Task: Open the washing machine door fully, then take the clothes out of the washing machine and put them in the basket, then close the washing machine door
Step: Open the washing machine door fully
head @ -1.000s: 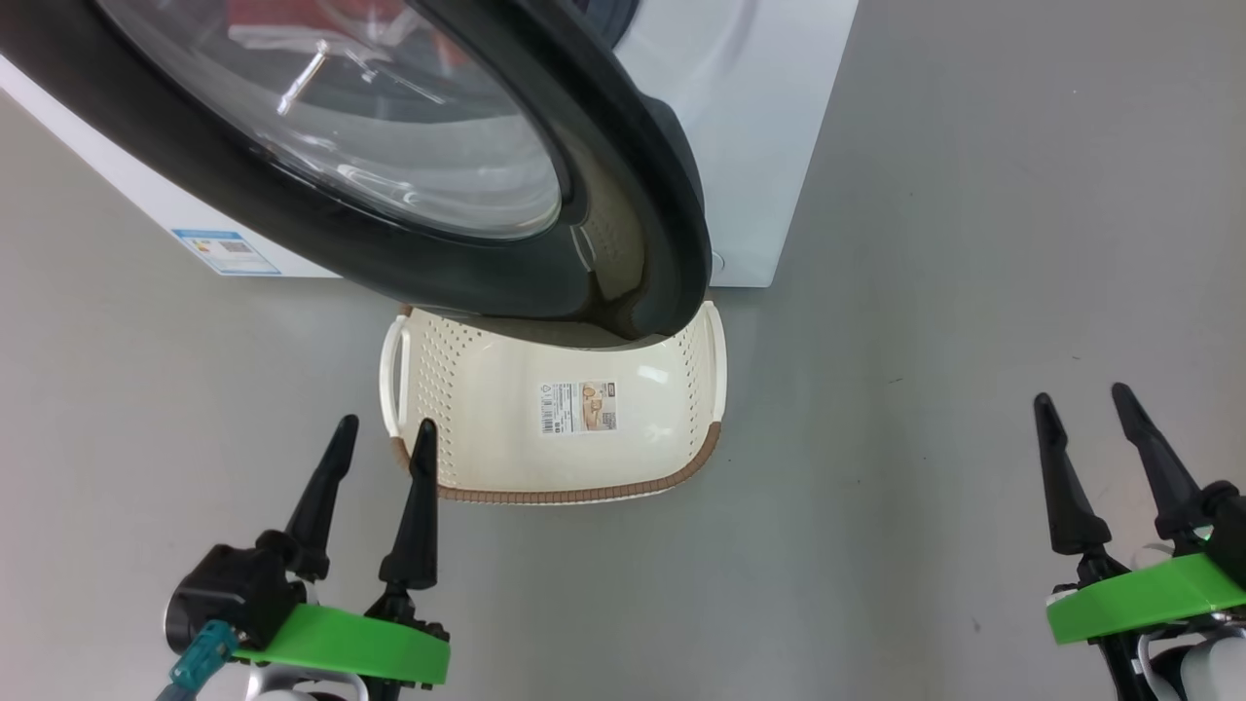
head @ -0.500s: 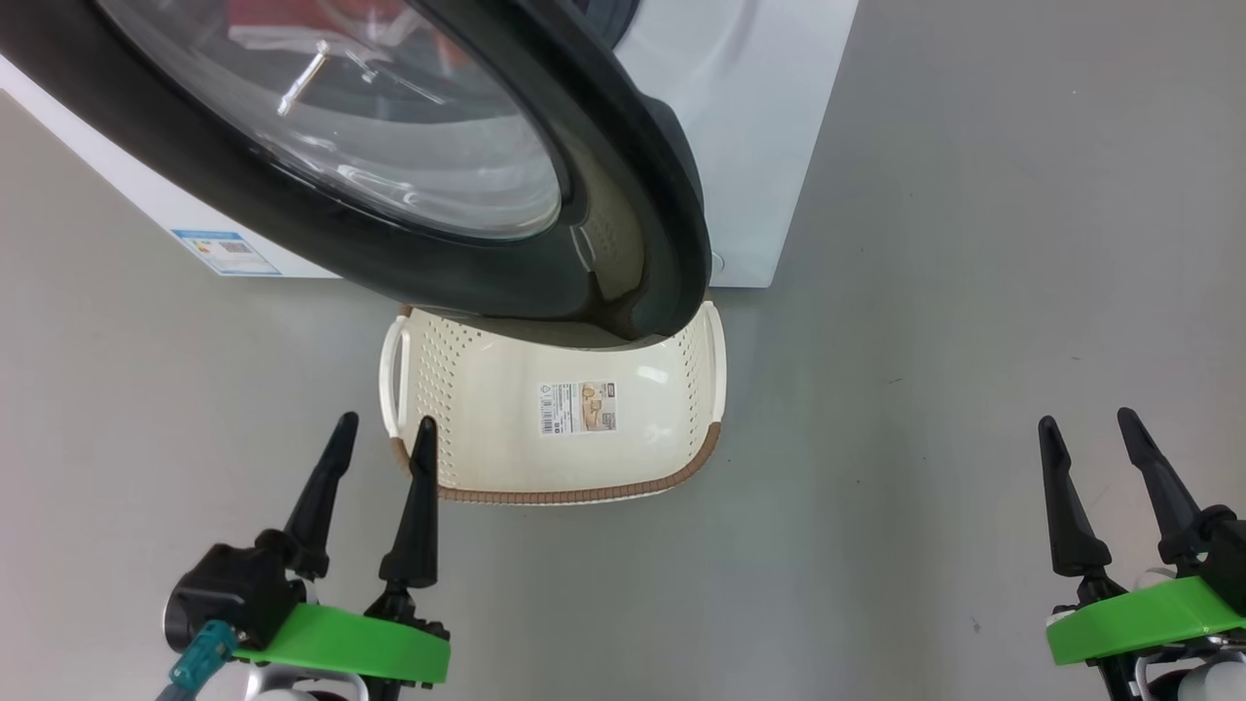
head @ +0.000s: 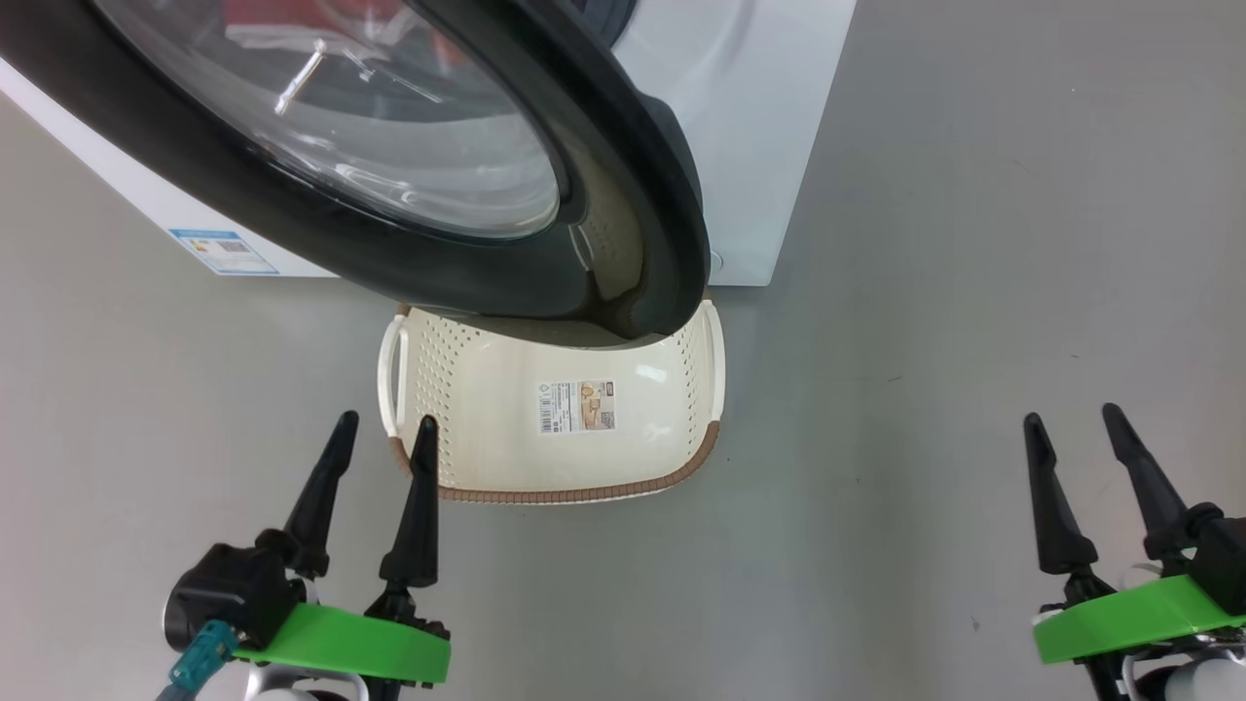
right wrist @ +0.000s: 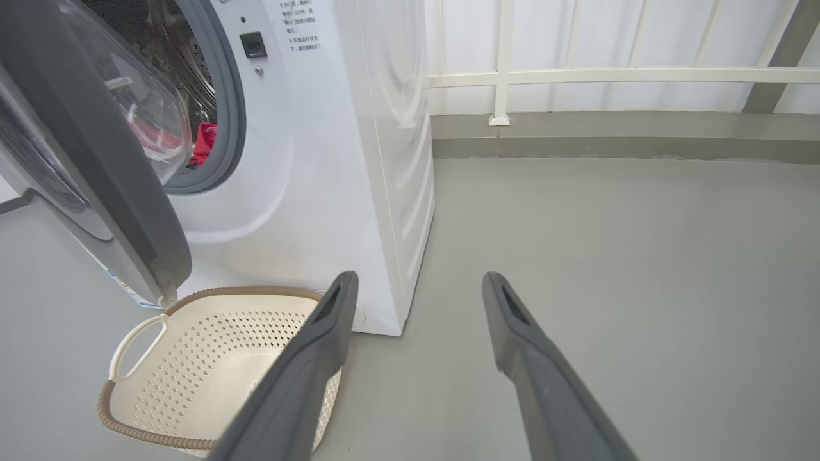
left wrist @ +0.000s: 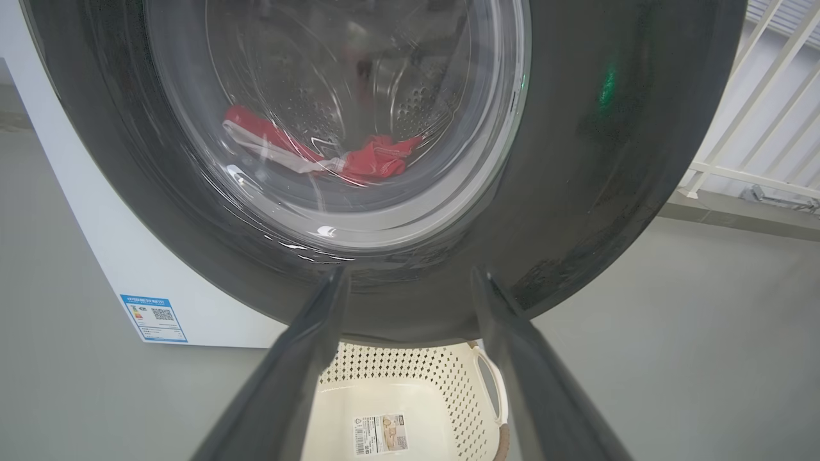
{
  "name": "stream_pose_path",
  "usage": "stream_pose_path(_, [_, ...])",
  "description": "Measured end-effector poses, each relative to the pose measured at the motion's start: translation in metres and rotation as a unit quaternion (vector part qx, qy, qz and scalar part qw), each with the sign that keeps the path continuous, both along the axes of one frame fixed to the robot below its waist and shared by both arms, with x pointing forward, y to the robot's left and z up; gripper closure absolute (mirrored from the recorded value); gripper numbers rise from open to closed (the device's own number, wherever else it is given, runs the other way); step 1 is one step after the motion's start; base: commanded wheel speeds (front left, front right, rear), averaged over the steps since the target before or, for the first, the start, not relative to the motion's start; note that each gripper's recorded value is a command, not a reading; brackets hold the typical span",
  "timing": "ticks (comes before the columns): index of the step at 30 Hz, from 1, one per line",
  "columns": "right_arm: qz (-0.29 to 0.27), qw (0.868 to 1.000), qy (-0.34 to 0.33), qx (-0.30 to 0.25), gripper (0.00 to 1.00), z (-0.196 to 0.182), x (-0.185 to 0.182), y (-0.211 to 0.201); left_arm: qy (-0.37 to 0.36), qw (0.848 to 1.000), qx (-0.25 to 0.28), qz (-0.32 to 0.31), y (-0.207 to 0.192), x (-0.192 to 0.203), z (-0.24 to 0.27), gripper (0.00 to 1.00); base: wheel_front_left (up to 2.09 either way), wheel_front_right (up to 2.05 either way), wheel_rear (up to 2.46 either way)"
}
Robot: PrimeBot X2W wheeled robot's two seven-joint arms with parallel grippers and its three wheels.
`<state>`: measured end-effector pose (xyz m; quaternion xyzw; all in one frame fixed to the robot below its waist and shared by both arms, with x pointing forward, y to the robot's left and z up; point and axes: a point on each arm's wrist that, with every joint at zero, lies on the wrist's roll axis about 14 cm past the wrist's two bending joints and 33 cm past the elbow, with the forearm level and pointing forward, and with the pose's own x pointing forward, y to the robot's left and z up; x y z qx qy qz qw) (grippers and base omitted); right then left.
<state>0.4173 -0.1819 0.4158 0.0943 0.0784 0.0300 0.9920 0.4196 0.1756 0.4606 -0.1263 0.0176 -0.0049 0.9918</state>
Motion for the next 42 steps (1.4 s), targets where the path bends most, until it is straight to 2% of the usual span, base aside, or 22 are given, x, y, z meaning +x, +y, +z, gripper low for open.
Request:
stream_pose_path(1, [0.002, 1.000, -0.002, 0.005, 0.00, 0.001, 0.001, 0.002, 0.000, 1.000, 0.000, 0.000, 0.000, 0.000, 0.000, 0.00, 0.00, 0.00, 0.00])
stream_pose_path(2, [0.004, 1.000, -0.004, 0.012, 0.05, 0.003, 0.001, 0.005, 0.000, 1.000, 0.000, 0.000, 0.000, 0.000, 0.000, 0.00, 0.00, 0.00, 0.00])
stream_pose_path(4, [0.009, 1.000, -0.008, 0.026, 1.00, 0.005, 0.003, 0.011, -0.001, 1.000, 0.000, 0.000, 0.000, 0.000, 0.001, 0.00, 0.00, 0.00, 0.00])
stream_pose_path(13, [0.046, 0.990, -0.081, 0.106, 1.00, 0.053, 0.038, 0.047, -0.001, 1.000, 0.000, -0.004, -0.003, 0.000, 0.001, 0.00, 0.00, 0.00, 0.00])
stream_pose_path(17, [0.072, 0.978, -0.121, 0.157, 1.00, 0.083, 0.062, 0.065, 0.000, 1.000, -0.001, -0.005, -0.003, -0.001, 0.001, 0.00, 0.00, 0.00, 0.00])
stream_pose_path(23, [0.128, 0.961, -0.153, 0.191, 1.00, 0.114, 0.087, 0.097, 0.000, 1.000, -0.003, -0.003, -0.003, -0.004, 0.002, 0.00, 0.00, 0.00, 0.00])
stream_pose_path(30, [0.193, 0.941, -0.139, 0.240, 1.00, 0.126, 0.102, 0.134, 0.002, 1.000, -0.006, 0.007, 0.002, -0.009, 0.002, 0.00, 0.00, 0.00, 0.00])
stream_pose_path(42, [0.282, 0.898, -0.032, 0.335, 1.00, 0.115, 0.113, 0.187, 0.020, 1.000, -0.009, 0.014, 0.004, -0.014, -0.009, 0.00, 0.00, 0.00, 0.00])
